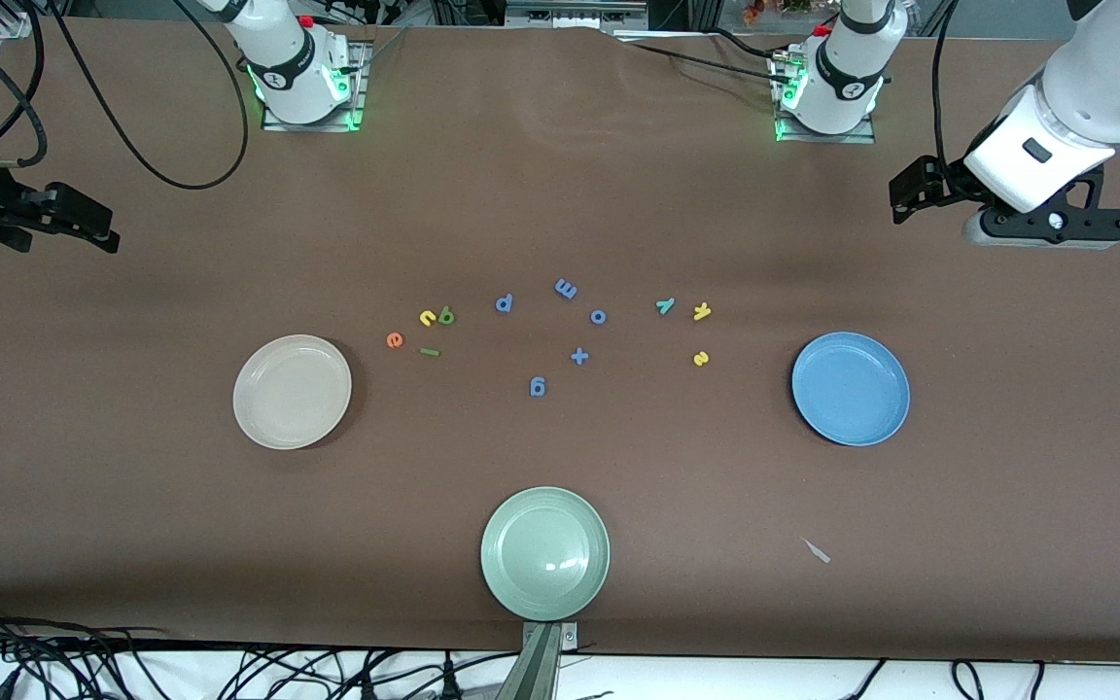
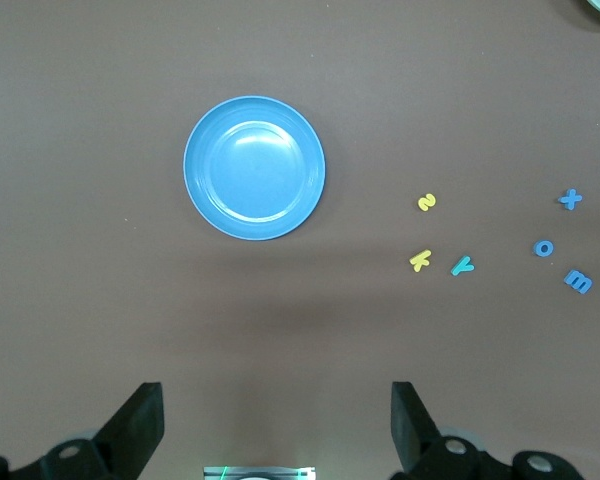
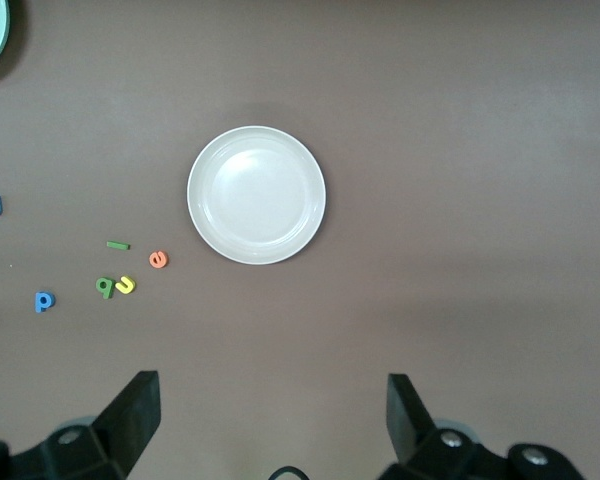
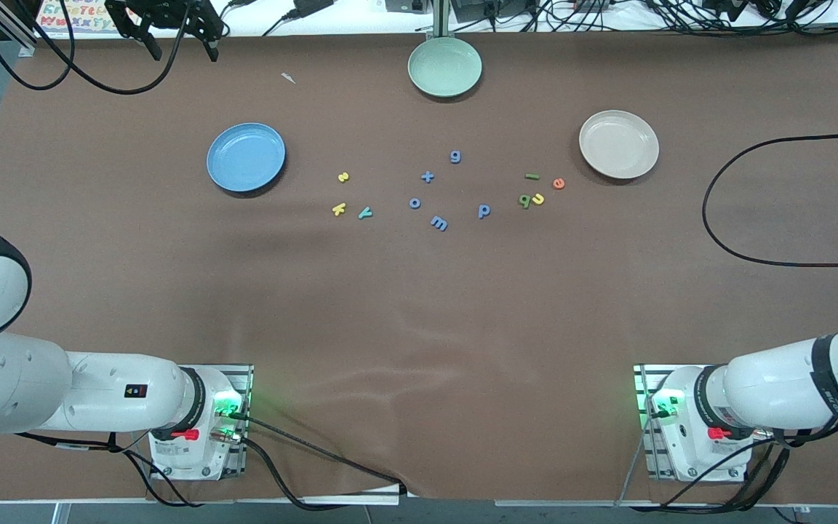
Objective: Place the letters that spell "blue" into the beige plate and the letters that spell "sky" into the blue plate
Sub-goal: 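Reach the left gripper to the yellow 2 while the right gripper moves out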
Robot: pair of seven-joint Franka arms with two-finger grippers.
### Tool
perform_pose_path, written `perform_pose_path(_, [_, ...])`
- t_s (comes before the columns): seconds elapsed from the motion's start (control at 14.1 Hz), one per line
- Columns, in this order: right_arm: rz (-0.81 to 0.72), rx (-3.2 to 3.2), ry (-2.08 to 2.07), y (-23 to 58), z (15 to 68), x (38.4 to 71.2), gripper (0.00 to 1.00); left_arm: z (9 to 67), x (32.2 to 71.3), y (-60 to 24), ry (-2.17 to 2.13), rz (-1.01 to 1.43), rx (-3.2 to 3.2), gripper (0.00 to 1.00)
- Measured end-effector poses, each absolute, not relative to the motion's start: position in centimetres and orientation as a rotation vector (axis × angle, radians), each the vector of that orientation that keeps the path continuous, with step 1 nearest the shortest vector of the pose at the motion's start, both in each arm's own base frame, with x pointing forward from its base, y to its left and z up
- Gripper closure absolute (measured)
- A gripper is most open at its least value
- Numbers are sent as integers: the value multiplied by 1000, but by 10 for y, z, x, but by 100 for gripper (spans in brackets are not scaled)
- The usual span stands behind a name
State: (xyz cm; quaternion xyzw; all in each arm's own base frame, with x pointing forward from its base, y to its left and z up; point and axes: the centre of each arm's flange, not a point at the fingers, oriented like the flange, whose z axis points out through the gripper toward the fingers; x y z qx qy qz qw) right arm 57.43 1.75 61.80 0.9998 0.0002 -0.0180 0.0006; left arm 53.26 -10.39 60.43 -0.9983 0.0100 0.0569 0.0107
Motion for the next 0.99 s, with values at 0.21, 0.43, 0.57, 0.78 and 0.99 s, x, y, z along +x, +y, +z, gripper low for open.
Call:
perform_pose_path(0.21, [-57, 3139, -15, 12, 618, 574, 0, 606, 534, -107, 40, 170, -3117, 0])
perform_pose_path(0.43, [-58, 3140, -70, -7, 617, 575, 0, 576, 546, -132, 110, 240, -3110, 0])
perform_pose_path(0.57, [-83, 3139, -74, -8, 609, 578, 0, 544, 559, -154, 168, 299, -3104, 0])
perform_pose_path(0.78, [-110, 3139, -58, -4, 600, 581, 0, 492, 582, -190, 257, 284, -3121, 0])
perform_pose_path(0.99, [-158, 3147, 15, 23, 598, 577, 0, 444, 596, -210, 411, 314, -3121, 0])
